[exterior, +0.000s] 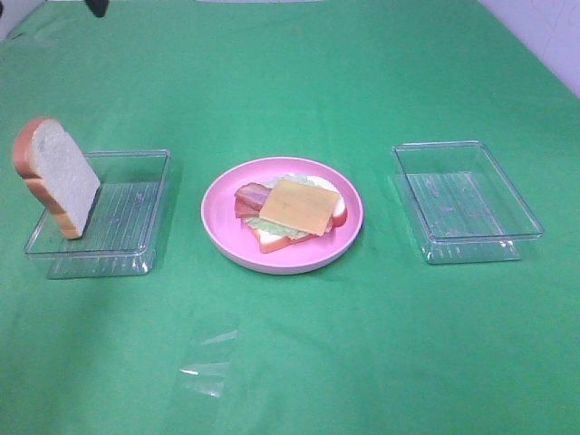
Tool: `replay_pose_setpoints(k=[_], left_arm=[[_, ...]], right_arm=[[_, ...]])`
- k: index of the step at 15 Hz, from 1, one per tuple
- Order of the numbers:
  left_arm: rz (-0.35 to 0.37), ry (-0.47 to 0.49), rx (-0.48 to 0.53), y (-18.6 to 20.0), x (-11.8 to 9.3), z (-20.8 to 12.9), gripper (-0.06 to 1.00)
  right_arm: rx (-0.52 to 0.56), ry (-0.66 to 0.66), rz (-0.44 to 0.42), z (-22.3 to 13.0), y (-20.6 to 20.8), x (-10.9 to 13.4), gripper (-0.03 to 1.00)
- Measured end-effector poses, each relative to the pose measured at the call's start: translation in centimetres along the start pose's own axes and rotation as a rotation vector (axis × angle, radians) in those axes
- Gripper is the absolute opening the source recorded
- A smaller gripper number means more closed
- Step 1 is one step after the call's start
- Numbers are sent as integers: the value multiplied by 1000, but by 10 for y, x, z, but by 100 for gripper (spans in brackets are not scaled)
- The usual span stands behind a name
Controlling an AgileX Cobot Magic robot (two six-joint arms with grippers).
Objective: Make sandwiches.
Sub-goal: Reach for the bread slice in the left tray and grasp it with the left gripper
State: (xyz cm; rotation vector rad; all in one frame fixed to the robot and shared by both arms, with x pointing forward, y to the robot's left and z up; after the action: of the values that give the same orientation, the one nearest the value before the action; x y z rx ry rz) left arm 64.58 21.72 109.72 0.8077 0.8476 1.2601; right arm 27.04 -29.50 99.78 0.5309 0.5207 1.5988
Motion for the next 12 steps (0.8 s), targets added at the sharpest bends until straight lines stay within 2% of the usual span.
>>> replay_pose_setpoints(k=[3, 6, 8, 10, 12], left_arm=[[46, 67, 32, 2, 38, -14, 99], [83, 121, 105, -10, 72, -34, 99], [85, 127, 141, -17, 81, -43, 99], [68, 119, 175, -27, 82, -52, 99], [64, 121, 147, -30, 82, -50, 99]], right_arm=[[0, 0, 0, 0, 0, 0, 96], [0, 0, 0, 0, 0, 0, 96], [0, 0, 0, 0, 0, 0, 96], [0, 0, 0, 0, 0, 0, 96], [0, 0, 0, 0, 0, 0, 96]])
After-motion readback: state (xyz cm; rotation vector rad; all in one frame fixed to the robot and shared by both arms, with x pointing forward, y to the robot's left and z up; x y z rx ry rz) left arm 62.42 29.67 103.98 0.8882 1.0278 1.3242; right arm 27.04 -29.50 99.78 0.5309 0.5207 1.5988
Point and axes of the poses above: a point on each arm's last joint axis where the gripper is mounted, y pointing back along that axis away from the gripper, x along the wrist's bending axis when the last joint is at zero, z = x × y, the point moved 5 cm from there along -y, pointing out along that axis toward the gripper, and after that the axes turned 2 degrees about -y, right-handed, at the moved point
